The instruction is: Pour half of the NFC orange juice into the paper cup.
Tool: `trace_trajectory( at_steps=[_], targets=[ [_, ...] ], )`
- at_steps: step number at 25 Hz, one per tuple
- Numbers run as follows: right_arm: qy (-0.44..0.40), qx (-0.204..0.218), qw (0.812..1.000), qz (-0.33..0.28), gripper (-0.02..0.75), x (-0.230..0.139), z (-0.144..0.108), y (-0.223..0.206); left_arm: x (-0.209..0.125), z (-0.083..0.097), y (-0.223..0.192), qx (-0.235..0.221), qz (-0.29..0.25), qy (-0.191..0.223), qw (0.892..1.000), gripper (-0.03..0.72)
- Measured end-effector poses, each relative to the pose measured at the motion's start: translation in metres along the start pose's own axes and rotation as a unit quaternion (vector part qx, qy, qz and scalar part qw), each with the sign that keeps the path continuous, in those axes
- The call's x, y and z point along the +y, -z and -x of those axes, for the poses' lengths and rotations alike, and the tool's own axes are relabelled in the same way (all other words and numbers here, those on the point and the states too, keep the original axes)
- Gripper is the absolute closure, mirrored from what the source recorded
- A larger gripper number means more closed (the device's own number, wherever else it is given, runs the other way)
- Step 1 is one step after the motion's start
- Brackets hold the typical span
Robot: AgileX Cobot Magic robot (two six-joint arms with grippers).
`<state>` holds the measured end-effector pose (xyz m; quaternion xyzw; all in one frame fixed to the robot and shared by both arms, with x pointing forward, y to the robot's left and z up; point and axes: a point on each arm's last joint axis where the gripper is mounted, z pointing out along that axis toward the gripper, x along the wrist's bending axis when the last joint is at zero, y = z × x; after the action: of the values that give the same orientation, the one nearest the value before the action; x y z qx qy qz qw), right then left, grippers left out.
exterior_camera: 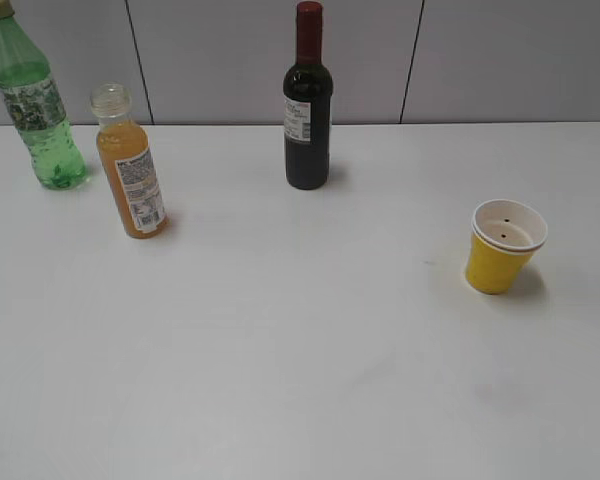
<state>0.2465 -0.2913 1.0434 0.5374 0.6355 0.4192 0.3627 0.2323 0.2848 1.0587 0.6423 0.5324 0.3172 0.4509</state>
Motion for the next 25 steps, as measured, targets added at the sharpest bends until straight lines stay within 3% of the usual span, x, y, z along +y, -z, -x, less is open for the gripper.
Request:
trace_trajectory(
  at_steps=[4, 14, 25],
  targets=[
    [-0.002, -0.001, 0.999, 0.052, 0.13, 0.017, 0.001, -0.001, 0.0, 0.0, 0.0, 0.0, 0.0, 0.0, 1.0, 0.451],
    [0.029, -0.02, 0.993, 0.114, 0.136, 0.053, 0.007, -0.033, 0.0, 0.0, 0.0, 0.0, 0.0, 0.0, 1.0, 0.45],
    [0.008, -0.034, 0.991, 0.131, 0.143, 0.08, 0.015, -0.088, 0.0, 0.0, 0.0, 0.0, 0.0, 0.0, 1.0, 0.449]
  ],
)
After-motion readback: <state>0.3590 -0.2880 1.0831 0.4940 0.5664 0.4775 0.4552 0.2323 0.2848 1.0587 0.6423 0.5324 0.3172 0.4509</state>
